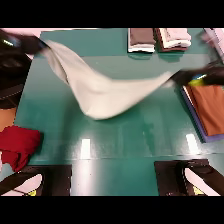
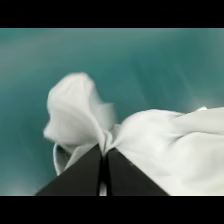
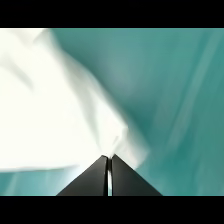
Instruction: Fold the shirts.
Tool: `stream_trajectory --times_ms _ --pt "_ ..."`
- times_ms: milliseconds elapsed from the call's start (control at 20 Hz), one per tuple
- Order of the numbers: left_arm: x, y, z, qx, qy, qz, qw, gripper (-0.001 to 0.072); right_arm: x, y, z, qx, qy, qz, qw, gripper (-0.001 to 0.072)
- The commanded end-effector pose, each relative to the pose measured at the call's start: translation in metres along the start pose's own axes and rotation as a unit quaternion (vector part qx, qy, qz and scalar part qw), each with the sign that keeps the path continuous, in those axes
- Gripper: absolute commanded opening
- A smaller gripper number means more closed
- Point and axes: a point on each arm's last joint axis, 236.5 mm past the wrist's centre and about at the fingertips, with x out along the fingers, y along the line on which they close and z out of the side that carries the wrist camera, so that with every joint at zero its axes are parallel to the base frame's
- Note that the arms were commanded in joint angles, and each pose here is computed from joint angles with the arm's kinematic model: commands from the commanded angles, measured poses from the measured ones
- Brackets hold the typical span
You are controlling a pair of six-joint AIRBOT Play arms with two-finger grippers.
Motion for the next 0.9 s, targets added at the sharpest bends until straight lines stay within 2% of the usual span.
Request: stream_trajectory --times_ms 0,150,250,400,500,650,750,850 --pt "-0.147 -0.039 0.095 0.068 -0.193 0.051 0.978 0.0031 -0.155 0.021 0.091 -0.049 -0.209 -0.053 0.975 0.0015" --pt "-0.253 -0.086 0.124 0.117 -0.307 0.068 0.942 0.0031 -0.258 0.041 0.119 -0.079 -0.321 -0.103 0.938 0.0015" --pt "-0.304 -0.110 0.129 0.137 -0.359 0.075 0.920 0.0030 -0.294 0.045 0.122 -0.086 -0.348 -0.137 0.923 0.0014" --pt "-0.326 -0.122 0.121 0.137 -0.372 0.075 0.915 0.0030 -0.318 0.036 0.129 -0.082 -0.355 -0.184 0.913 0.0014" --pt "-0.302 -0.113 0.109 0.125 -0.328 0.071 0.934 0.0030 -0.315 0.029 0.138 -0.081 -0.337 -0.190 0.919 0.0014" --pt "-0.222 -0.082 0.070 0.059 -0.206 0.047 0.976 0.0030 -0.270 0.017 0.155 -0.067 -0.293 -0.132 0.945 0.0013" --pt "-0.148 -0.054 0.018 0.015 -0.087 0.029 0.996 0.0030 -0.210 -0.011 0.148 -0.033 -0.225 -0.099 0.969 0.0014" --pt "-0.075 -0.027 -0.052 -0.044 0.032 0.012 0.998 0.0031 -0.130 -0.037 0.120 0.007 -0.118 -0.061 0.991 0.0013"
